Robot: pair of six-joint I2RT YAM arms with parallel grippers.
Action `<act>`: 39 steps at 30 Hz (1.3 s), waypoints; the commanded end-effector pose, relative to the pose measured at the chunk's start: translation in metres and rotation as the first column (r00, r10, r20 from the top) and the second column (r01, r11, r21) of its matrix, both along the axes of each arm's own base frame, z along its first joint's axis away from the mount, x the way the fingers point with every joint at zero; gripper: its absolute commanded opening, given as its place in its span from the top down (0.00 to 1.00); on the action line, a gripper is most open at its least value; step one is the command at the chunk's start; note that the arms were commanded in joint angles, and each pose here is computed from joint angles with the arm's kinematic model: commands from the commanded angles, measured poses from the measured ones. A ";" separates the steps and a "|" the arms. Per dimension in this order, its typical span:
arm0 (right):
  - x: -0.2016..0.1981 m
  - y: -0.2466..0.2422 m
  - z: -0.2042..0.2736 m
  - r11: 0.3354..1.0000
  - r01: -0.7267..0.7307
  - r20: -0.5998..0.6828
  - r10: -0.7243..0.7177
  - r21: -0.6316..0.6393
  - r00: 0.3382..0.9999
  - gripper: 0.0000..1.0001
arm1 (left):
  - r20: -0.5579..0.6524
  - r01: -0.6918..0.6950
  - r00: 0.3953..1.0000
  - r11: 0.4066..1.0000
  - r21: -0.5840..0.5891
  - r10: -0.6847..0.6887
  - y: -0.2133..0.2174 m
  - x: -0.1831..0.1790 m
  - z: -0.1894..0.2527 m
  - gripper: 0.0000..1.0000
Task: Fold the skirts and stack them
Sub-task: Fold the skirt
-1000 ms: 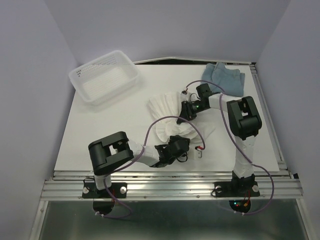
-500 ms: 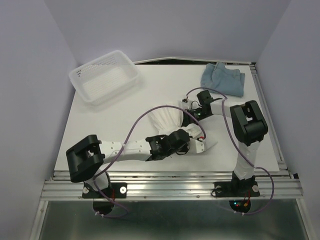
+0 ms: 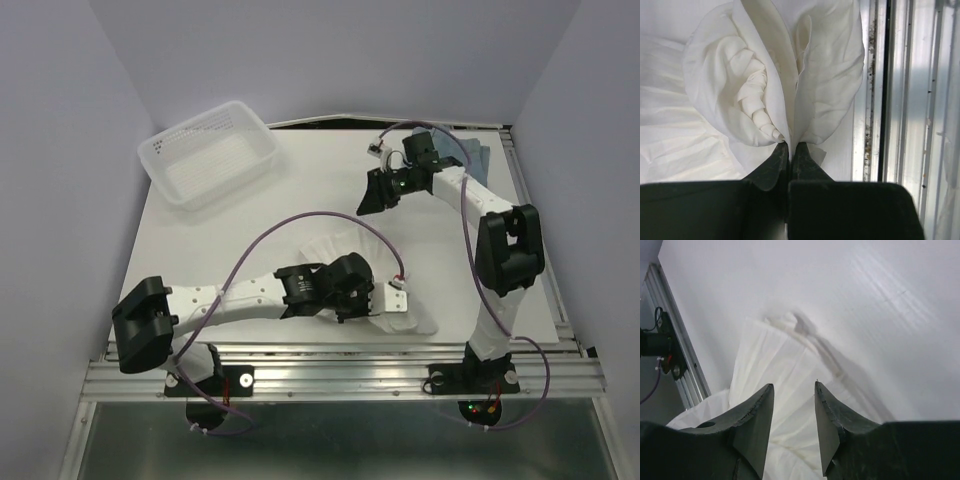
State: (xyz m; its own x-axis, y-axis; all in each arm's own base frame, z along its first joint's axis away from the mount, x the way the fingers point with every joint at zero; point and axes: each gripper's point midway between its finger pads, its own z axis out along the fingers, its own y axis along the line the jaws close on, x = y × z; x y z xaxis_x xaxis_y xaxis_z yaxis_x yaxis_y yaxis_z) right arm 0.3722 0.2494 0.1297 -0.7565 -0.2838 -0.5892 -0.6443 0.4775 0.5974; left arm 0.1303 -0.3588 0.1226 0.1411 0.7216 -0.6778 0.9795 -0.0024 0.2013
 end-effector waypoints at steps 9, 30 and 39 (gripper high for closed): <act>-0.009 0.017 -0.063 0.988 -0.155 -0.122 0.153 -0.004 0.981 0.62 | -0.136 -0.023 0.991 0.993 -0.114 0.008 0.000 0.027 0.048 1.00; -0.068 0.015 -0.093 0.972 -0.224 -0.323 0.233 0.066 0.917 0.83 | -0.086 -0.141 0.986 0.990 0.009 0.141 0.013 0.168 0.009 1.00; -0.066 0.015 -0.096 0.973 -0.222 -0.333 0.229 0.059 0.915 0.83 | -0.060 -0.203 0.978 0.979 -0.024 0.202 0.015 0.191 -0.010 0.81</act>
